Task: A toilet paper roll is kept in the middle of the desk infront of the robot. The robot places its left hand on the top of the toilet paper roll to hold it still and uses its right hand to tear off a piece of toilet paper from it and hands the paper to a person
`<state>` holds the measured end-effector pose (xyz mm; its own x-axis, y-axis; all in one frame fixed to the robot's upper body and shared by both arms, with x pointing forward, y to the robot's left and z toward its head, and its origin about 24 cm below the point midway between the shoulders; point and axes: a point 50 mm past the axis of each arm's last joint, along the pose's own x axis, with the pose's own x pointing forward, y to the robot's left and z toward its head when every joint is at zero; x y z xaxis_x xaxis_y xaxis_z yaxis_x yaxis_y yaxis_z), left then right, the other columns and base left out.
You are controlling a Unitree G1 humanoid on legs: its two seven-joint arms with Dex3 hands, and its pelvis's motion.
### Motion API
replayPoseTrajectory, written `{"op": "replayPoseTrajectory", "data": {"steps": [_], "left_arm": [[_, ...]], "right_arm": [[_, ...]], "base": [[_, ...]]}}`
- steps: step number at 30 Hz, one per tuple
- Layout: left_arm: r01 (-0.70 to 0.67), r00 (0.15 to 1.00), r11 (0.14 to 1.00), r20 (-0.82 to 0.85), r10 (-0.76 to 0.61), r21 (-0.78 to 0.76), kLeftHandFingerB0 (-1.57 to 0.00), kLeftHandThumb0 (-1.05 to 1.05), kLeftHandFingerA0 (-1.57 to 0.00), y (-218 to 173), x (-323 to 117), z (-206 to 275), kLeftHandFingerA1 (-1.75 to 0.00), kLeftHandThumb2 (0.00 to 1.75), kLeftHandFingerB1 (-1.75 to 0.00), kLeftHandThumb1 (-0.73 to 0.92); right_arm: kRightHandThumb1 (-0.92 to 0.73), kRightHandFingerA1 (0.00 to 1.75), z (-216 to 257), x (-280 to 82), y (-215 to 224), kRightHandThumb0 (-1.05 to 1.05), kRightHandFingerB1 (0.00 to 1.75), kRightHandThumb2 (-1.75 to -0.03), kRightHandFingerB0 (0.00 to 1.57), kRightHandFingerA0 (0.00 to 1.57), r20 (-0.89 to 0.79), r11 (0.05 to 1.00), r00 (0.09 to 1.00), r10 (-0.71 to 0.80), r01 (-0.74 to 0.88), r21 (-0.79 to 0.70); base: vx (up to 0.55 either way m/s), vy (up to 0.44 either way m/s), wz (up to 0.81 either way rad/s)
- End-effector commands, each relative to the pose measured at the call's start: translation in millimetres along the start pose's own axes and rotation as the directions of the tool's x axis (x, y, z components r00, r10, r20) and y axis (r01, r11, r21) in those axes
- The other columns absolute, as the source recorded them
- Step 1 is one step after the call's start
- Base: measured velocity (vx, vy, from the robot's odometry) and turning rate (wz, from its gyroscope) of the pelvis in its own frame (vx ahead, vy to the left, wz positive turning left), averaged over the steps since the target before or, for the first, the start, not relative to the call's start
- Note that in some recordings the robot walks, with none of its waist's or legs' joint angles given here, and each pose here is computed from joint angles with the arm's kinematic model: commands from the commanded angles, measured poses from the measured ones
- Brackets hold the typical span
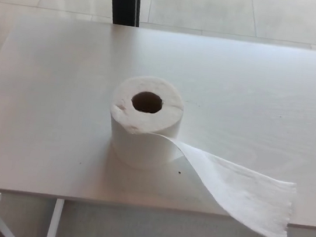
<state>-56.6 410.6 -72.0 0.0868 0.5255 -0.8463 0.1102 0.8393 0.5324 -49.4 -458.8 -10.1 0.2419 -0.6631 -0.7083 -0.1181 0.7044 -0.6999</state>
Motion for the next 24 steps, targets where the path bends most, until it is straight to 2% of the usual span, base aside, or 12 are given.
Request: {"op": "replayPoseTrajectory", "data": {"steps": [1, 7, 8, 10, 11, 13, 14, 15, 17, 20, 21, 24], "left_arm": [[-0.02, 0.987, 0.979, 0.152, 0.051, -0.204, -0.47, -0.4, -0.48, 36.5, -7.5, 13.5, -0.57, 0.63, -0.49, 0.77], [-0.16, 0.816, 0.757, 0.346, 0.462, -0.633, -0.33, -0.44, -0.32, 119.6, -32.5, 67.6, -0.61, 0.63, -0.44, 0.81], [-0.158, 0.76, 0.732, 0.392, 0.519, -0.663, -0.2, -0.46, -0.29, 134.2, -41.8, 79.0, -0.63, 0.97, -0.52, 0.61], [-0.147, 0.723, 0.71, 0.416, 0.552, -0.689, -0.2, -0.46, -0.29, 143.1, -48.2, 87.5, -0.63, 0.97, -0.52, 0.61], [-0.122, 0.575, 0.642, 0.474, 0.667, -0.757, -0.25, -0.46, -0.19, 177.6, -75.6, 118.4, -0.49, 0.64, -0.35, 0.82], [-0.058, 0.303, 0.563, 0.523, 0.797, -0.825, -0.22, -0.43, -0.14, 213.7, -138.6, 161.0, -0.55, 0.65, -0.4, 0.84], [-0.055, 0.305, 0.563, 0.523, 0.796, -0.825, -0.22, -0.43, -0.14, 212.8, -138.4, 162.4, -0.55, 0.65, -0.4, 0.84], [-0.066, 0.162, 0.547, 0.532, 0.831, -0.834, -0.2, -0.49, -0.12, 229.1, -187.9, 187.7, -0.59, 0.65, -0.41, 0.86], [-0.082, 0.082, 0.535, 0.529, 0.844, -0.841, -0.22, -0.5, -0.13, 231.5, -204.7, 197.5, -0.58, 0.66, -0.41, 0.86], [-0.069, -0.112, 0.537, 0.542, 0.833, -0.841, -0.27, -0.62, -0.26, 235.9, -246.6, 221.0, -0.55, 0.66, -0.38, 0.84], [-0.037, -0.169, 0.553, 0.551, 0.817, -0.832, -0.3, -0.54, -0.29, 232.0, -260.4, 231.4, -0.53, 0.64, -0.37, 0.8], [0.058, -0.305, 0.628, 0.586, 0.751, -0.776, -0.29, -0.57, -0.29, 214.4, -299.4, 261.4, -0.55, 0.63, -0.39, 0.76]], "right_arm": [[-0.65, 0.44, 10.5, -7.8, -33.4, -0.53, 0.35, -0.6, 0.39, 0.48, 0.162, 0.987, 0.985, -0.058, 0.032, 0.155], [-0.63, 0.45, 33.1, -19.2, -90.2, -0.5, 0.32, -0.58, 0.3, 0.47, 0.283, 0.795, 0.864, -0.416, 0.194, 0.575], [-0.63, 0.45, 39.9, -20.5, -99.4, -0.57, 0.31, -0.59, 0.3, 0.48, 0.293, 0.767, 0.838, -0.46, 0.209, 0.606], [-0.63, 0.45, 45.6, -22.0, -105.6, -0.57, 0.31, -0.59, 0.3, 0.48, 0.306, 0.751, 0.818, -0.488, 0.214, 0.625], [-0.53, 0.54, 75.2, -37.9, -127.6, -0.7, 0.42, -0.85, 0.17, 0.26, 0.421, 0.719, 0.696, -0.581, 0.197, 0.666], [-0.65, 0.49, 121.4, -70.4, -150.5, -0.69, 0.32, -0.6, 0.25, 0.23, 0.528, 0.674, 0.497, -0.689, 0.171, 0.718], [-0.65, 0.49, 121.9, -70.8, -150.8, -0.69, 0.32, -0.6, 0.25, 0.23, 0.527, 0.673, 0.497, -0.69, 0.171, 0.72], [-0.53, 0.56, 153.7, -97.0, -163.8, -0.71, 0.44, -0.88, 0.16, 0.18, 0.595, 0.67, 0.362, -0.718, 0.129, 0.731], [-0.7, 0.51, 170.1, -111.8, -169.1, -0.72, 0.31, -0.61, 0.21, 0.19, 0.622, 0.677, 0.295, -0.726, 0.144, 0.722], [-0.69, 0.59, 213.9, -154.4, -171.0, -0.7, 0.38, -0.61, 0.22, 0.18, 0.712, 0.718, 0.097, -0.696, 0.084, 0.691], [-0.54, 0.58, 229.0, -165.4, -166.9, -0.77, 0.46, -0.92, 0.21, 0.24, 0.739, 0.74, 0.044, -0.672, 0.074, 0.669], [-0.66, 0.51, 270.7, -191.3, -144.0, -0.67, 0.31, -0.61, 0.26, 0.22, 0.811, 0.813, -0.065, -0.581, -0.006, 0.582]], "base": [[0.0, 0.0, 0.0], [0.0, 0.0, 0.0], [0.0, 0.0, 0.0], [0.0, 0.0, 0.0], [0.0, 0.0, 0.0], [0.0, 0.0, 0.0], [0.0, 0.0, 0.0], [0.0, 0.0, 0.0], [0.0, 0.0, 0.0], [0.0, 0.0, 0.0], [0.0, 0.0, 0.0], [0.0, 0.0, 0.0]]}}
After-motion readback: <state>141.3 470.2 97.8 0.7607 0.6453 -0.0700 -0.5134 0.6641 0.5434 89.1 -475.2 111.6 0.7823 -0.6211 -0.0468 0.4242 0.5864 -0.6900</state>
